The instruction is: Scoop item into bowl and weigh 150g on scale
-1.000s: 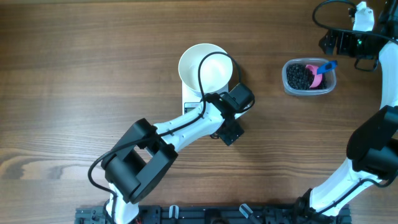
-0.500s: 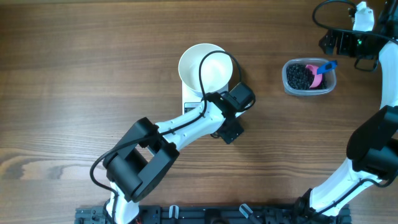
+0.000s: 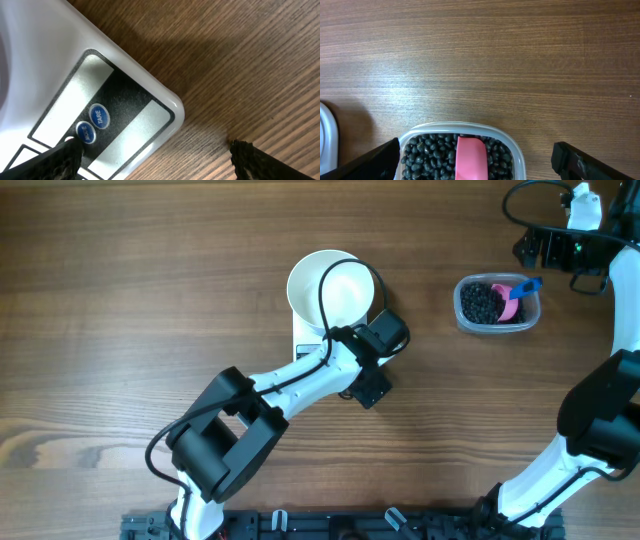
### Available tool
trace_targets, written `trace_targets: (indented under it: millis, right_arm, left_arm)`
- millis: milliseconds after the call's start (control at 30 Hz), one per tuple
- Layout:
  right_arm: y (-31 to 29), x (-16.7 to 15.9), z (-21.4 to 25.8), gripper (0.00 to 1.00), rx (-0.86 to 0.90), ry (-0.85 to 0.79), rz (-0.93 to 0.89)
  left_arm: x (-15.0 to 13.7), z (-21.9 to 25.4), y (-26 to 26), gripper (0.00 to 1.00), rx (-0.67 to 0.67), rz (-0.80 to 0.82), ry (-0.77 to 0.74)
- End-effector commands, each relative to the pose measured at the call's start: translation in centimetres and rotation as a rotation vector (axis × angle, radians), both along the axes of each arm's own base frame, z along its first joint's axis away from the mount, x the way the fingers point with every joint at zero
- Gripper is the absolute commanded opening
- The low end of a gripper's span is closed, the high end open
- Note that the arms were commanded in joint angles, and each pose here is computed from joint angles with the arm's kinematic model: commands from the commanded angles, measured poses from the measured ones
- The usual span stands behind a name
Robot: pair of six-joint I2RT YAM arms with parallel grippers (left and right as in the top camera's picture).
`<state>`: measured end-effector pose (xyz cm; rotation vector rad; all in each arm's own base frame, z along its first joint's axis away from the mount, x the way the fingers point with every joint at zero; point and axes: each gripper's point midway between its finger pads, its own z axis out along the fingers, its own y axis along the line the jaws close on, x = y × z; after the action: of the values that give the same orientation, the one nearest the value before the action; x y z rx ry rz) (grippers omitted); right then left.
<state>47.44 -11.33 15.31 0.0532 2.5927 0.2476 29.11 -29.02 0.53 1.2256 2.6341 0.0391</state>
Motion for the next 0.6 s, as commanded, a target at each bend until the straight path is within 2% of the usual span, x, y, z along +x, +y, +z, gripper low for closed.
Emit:
trace_targets:
  millis: [0,200,367,567]
  right_arm:
    - [-0.1,0.5,-0.1,1.0,-0.008,-0.003,0.005]
    - [-0.1,0.5,-0.1,1.0,-0.008,-0.003,0.005]
    - [-0.1,0.5,-0.1,1.0,-0.008,-0.003,0.005]
    - [-0.1,0.5,-0.1,1.0,-0.008,-0.003,0.005]
  left_arm:
    - [-2.0,-5.8,2.5,1.0,0.071,0.011,0.158]
    - [-1.9,-6.1,2.7,1.0,0.079,0.015,0.158]
    - [-0.6,-6.5,3.3,1.0,0.107,0.034,0.105]
    - [0.0,-5.2,2.4,1.0,0.079,0.038,0.071]
